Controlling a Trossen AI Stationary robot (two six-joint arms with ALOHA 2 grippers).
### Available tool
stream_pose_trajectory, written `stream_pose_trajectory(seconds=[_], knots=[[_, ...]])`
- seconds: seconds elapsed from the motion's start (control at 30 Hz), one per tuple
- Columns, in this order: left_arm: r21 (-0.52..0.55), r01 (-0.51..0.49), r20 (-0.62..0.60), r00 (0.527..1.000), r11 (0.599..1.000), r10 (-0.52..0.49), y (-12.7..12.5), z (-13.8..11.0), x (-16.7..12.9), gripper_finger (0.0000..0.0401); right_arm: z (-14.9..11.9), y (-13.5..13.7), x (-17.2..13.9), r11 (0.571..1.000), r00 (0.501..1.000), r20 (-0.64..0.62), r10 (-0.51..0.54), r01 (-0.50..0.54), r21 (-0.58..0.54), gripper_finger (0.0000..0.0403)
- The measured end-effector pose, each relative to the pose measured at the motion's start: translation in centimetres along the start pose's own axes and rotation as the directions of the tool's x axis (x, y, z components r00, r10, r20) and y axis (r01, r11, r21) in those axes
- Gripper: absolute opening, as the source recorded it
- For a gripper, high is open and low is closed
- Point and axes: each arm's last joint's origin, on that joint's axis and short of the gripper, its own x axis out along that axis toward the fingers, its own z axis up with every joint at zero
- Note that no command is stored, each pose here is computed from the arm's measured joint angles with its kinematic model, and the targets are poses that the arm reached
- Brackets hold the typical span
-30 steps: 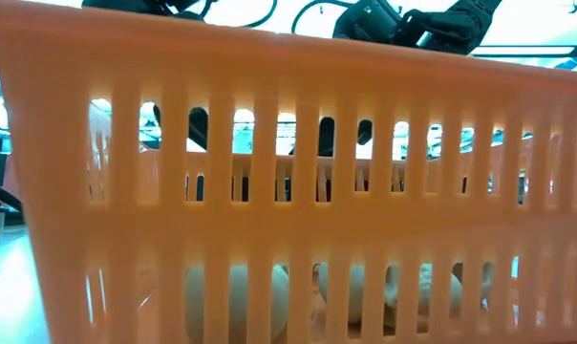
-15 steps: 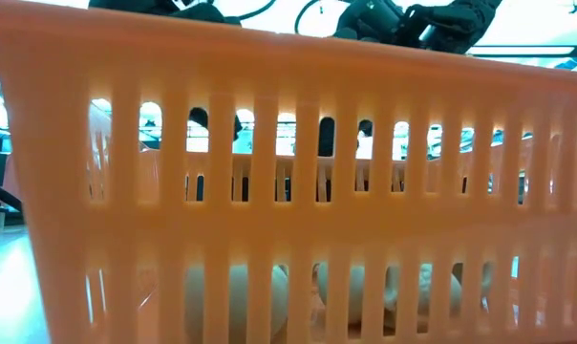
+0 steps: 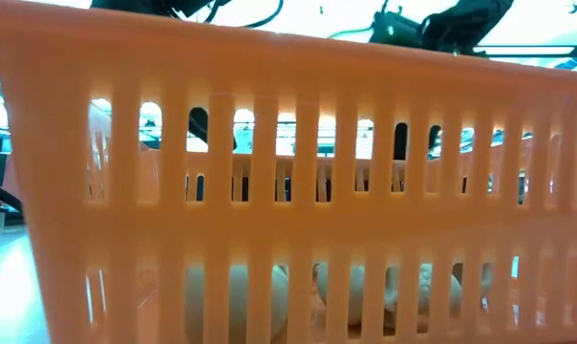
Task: Sort Halloween decoration
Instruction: Adjust the top black bin on the table
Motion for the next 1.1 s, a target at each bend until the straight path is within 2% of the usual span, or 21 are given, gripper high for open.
stream_pose_trajectory(seconds=[0.07,0.17,0.27,0.4,0.7,0.87,1.1], knots=[[0.003,-0.003,-0.007,1.0,1.0,0.003,0.0,-0.1,0.0,0.0153,-0.9,0.0,0.9,0.998,0.998,-0.037,0.057,-0.057,0.02,0.017],[0.007,-0.008,-0.021,1.0,1.0,0.008,0.2,-0.2,-0.3,0.0153,-1.1,0.2,1.7,0.994,0.994,-0.025,0.104,-0.103,0.036,0.0169],[0.014,0.02,-0.068,0.997,1.0,-0.019,0.2,-0.5,-0.3,0.0153,-0.6,0.5,2.4,0.989,0.99,0.027,0.142,-0.143,0.035,0.0169],[0.048,0.124,-0.157,0.981,0.991,-0.115,-0.3,-1.2,-0.6,0.0153,0.1,0.8,3.4,0.981,0.977,0.097,0.189,-0.193,0.028,0.0169],[0.122,0.141,-0.296,0.95,0.982,-0.1,-1.5,-3.3,-1.4,0.0153,1.9,1.3,4.6,0.971,0.946,0.229,0.227,-0.238,0.019,0.0168],[0.135,0.134,-0.309,0.947,0.982,-0.086,-1.7,-3.6,-1.5,0.0153,1.9,0.7,4.3,0.98,0.972,0.136,0.19,-0.197,0.038,0.0168],[0.173,0.139,-0.293,0.952,0.975,-0.084,-1.8,-3.4,-1.5,0.0153,1.2,-0.5,1.6,0.985,0.988,-0.003,0.155,-0.154,0.073,0.0168]])
